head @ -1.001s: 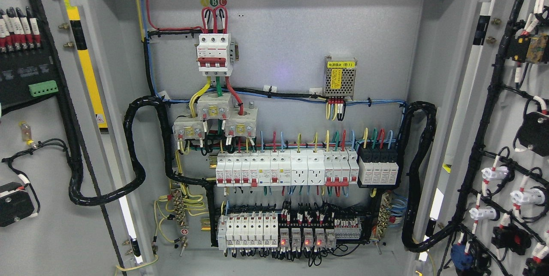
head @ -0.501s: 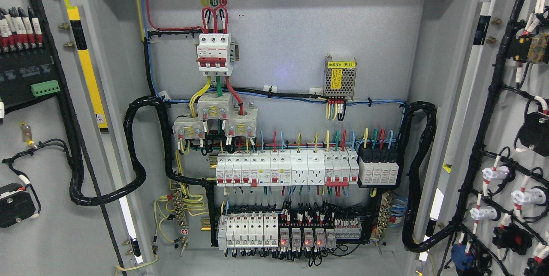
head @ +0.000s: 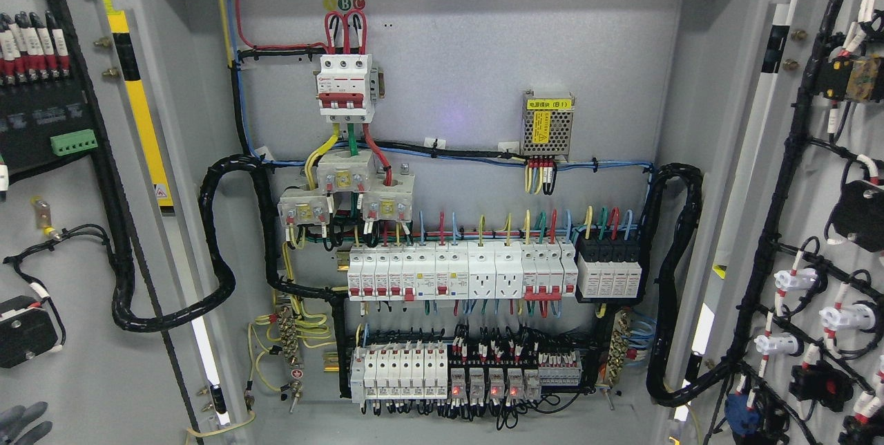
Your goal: Open door with both hands
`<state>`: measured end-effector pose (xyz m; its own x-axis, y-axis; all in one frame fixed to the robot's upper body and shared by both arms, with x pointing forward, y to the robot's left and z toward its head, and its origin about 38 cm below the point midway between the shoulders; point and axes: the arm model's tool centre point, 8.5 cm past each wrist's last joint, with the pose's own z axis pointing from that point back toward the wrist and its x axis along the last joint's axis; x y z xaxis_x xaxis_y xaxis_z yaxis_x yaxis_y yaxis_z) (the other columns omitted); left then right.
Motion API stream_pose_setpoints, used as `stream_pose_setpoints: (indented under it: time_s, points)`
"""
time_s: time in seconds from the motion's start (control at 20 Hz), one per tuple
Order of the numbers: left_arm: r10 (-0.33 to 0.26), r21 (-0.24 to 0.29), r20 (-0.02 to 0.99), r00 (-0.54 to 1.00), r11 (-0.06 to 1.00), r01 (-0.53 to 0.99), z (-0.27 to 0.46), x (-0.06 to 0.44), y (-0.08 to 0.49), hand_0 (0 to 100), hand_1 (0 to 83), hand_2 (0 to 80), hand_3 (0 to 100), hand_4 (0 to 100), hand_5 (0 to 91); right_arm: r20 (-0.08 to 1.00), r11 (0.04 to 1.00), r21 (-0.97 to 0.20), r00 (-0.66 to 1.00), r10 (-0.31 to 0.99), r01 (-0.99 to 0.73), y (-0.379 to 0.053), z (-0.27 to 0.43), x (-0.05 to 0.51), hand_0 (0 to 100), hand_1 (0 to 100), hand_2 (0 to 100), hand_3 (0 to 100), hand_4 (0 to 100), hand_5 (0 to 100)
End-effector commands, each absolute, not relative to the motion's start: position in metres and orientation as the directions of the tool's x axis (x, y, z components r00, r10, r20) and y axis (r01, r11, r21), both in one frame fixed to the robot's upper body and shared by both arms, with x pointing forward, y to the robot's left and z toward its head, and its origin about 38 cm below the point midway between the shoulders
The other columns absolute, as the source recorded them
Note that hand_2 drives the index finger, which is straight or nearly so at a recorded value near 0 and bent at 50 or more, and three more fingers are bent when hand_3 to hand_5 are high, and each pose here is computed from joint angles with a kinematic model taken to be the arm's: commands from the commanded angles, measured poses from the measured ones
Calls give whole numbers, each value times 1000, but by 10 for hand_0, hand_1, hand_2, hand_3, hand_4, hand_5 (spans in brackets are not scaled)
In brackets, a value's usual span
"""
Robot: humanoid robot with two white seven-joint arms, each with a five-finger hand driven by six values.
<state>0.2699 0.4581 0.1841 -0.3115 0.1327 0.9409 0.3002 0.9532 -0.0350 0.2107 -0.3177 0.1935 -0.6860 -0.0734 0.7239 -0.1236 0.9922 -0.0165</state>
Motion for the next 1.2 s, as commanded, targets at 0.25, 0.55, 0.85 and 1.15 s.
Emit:
stream_pose_setpoints:
  time_s: [0.25,0.55,0.85,1.15]
  points:
    - [207,-133,976,-69,815,563,99,269,295,120,556,0,0,0,0,837,898,106,-449,-313,-428,-230,132,210,0,500,40,0,0,0]
    - [261,-343,938,229,798,496,3,239,248,120,556,0,0,0,0,983,868,128,-55,-175,-480,-198,-10,176,0,500,40,0,0,0]
    - [268,-381,774,574,921,85,-131,179,242,120,556,0,0,0,0,950,914,179,306,-64,-364,-206,-131,128,0,500,40,0,0,0]
    - [256,-213,445,858,961,-176,-234,60,259,120,556,0,0,0,0,812,948,199,584,-18,-247,-215,-199,59,0,500,40,0,0,0]
